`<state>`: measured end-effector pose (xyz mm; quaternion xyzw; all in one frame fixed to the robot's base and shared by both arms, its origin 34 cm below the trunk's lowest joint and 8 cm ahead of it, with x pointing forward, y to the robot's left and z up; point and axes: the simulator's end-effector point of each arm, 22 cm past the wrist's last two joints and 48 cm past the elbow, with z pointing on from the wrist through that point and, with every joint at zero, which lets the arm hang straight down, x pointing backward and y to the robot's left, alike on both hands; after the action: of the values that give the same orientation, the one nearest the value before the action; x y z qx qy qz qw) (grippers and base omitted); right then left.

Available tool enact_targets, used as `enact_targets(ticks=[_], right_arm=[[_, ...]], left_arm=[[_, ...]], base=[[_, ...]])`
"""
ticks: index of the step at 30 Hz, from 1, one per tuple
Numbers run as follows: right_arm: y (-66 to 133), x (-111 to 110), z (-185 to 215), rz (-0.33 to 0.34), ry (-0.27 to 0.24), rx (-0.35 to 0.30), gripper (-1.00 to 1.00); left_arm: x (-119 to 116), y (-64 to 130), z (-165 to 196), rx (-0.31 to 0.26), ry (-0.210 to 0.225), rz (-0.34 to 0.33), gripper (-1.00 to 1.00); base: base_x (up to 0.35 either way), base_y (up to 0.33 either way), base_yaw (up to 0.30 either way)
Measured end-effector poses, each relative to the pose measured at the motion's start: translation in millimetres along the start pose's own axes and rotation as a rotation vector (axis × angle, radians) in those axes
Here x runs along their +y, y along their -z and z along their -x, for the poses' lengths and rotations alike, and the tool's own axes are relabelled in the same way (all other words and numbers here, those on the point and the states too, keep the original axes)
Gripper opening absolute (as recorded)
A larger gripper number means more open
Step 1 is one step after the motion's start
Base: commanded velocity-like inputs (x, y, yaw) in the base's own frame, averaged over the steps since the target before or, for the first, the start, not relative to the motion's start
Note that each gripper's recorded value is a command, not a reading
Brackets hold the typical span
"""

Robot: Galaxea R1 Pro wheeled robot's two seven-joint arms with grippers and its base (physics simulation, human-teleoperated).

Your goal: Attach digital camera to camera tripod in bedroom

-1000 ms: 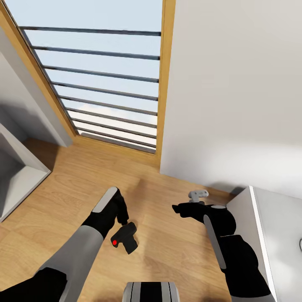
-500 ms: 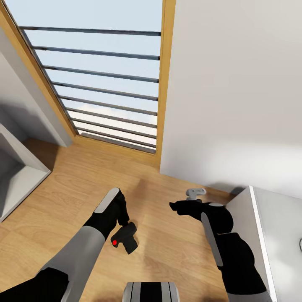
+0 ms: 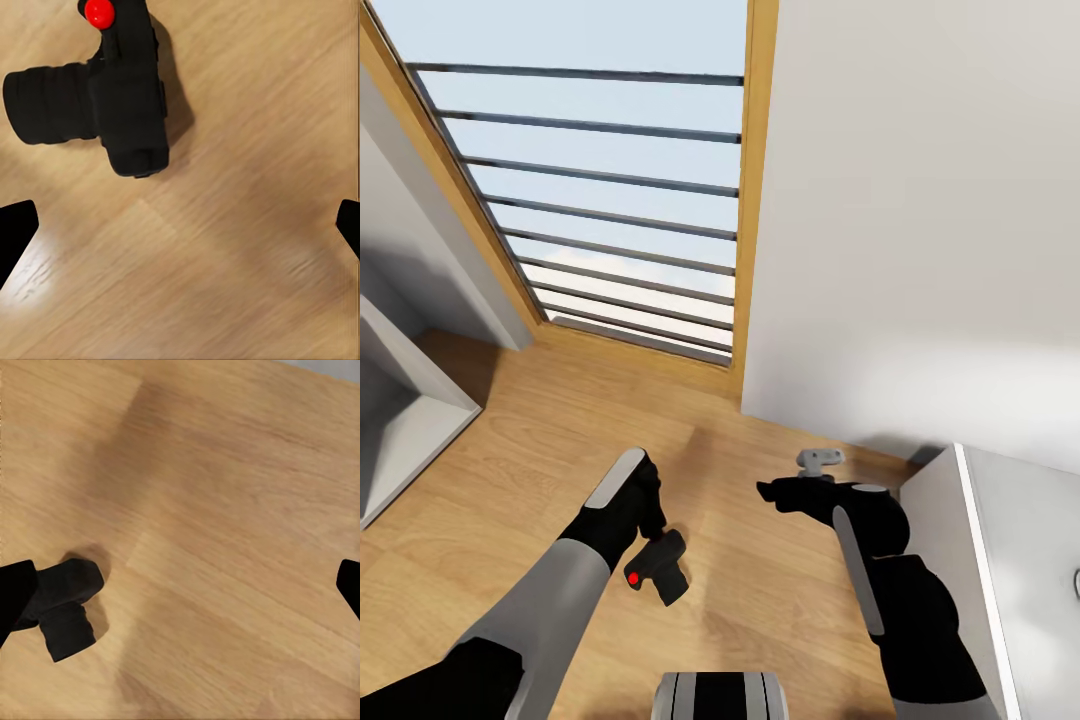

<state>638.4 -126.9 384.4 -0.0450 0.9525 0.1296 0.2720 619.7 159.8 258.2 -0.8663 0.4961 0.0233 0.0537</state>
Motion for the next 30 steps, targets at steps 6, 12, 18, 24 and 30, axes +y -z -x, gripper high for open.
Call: enact_targets(ticks=[6,12,18,24,30], right_arm=[[-8.7,0.0,-10.2,0.004,-0.004,0.023,1.00],[-18.9,1.2,-21.3,0.010,-0.004,0.048,1.00],[-28.6,1.0,-29.7,0.014,-0.004,0.069,1.00],[-31.7,1.2,-28.2,0.016,-0.003,0.068,1.00],[-31.7,2.2,-28.7,0.017,-0.003,0.069,1.00]], left_arm=[[1.3,-10.4,4.0,-0.024,-0.010,0.005,1.00],[4.2,-21.7,4.9,-0.039,-0.017,0.018,1.00],[5.6,-32.2,4.7,-0.050,-0.022,0.031,1.00],[-1.8,-31.5,1.0,-0.047,-0.023,0.023,1.00],[-3.7,-28.5,-1.8,-0.050,-0.043,0.017,1.00]], base=[[0.000,0.000,0.000],[0.000,0.000,0.000],[0.000,0.000,0.000],[0.000,0.000,-0.108],[0.000,0.000,-0.223]])
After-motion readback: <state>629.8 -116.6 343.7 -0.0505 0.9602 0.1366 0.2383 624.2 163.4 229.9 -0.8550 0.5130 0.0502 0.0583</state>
